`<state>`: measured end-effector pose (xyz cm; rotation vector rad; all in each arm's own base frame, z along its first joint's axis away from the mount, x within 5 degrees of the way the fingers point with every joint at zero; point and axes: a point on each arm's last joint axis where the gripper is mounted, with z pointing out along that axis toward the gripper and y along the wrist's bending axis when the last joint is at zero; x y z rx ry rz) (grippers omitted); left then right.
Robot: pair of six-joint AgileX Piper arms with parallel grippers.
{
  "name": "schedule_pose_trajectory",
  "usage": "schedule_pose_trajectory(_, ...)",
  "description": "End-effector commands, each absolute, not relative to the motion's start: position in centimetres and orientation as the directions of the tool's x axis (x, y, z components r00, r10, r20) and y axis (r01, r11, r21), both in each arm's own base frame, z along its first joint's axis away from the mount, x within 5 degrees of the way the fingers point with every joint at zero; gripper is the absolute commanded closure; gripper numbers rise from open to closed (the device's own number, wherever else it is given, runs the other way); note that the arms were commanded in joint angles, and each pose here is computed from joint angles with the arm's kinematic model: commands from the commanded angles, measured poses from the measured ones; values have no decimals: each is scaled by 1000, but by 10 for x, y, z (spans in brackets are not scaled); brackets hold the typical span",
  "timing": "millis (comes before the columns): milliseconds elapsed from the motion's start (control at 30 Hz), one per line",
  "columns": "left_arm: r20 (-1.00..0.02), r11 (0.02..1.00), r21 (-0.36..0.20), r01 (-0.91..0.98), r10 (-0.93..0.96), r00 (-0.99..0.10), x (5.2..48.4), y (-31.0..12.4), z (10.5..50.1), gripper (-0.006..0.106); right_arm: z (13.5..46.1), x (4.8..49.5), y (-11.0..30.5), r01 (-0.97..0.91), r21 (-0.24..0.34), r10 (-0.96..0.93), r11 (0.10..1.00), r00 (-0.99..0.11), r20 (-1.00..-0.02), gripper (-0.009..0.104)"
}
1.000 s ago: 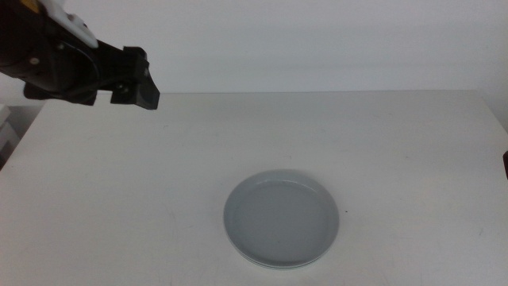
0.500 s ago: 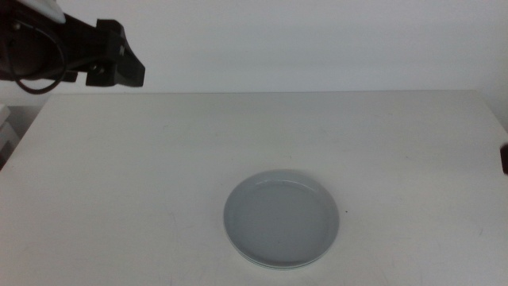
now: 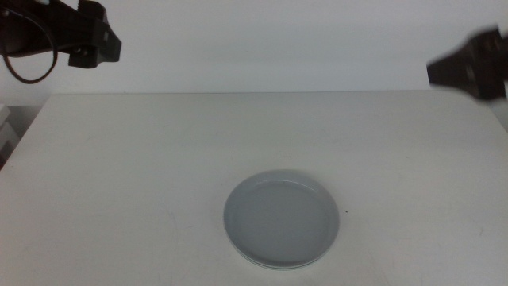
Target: Stack the three bowls on top of each other.
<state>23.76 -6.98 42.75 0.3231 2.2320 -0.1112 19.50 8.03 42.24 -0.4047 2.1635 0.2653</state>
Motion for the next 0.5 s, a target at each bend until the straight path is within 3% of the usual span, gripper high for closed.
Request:
schedule_pose_trajectory(0,-831,972,50,229,167,-531,243,-62,442,-5,444,216,71,-312,29,-138,950,-501,-855,36)
schedule_pose_trajectory(133,-814,991,-8,134,71,-576,256,-38,435,-5,452,244,45,-210,41,-77,977,-524,-848,36)
schedule_pose_trajectory(267,-815,998,-53,46,-16,-579,245,-15,441,-4,455,241,12,-90,72,13,993,-534,-845,36)
schedule_pose_trajectory(467,-872,998,-38,41,-13,-490,204,-9,437,-4,447,209,0,-53,31,3,998,-465,-886,36)
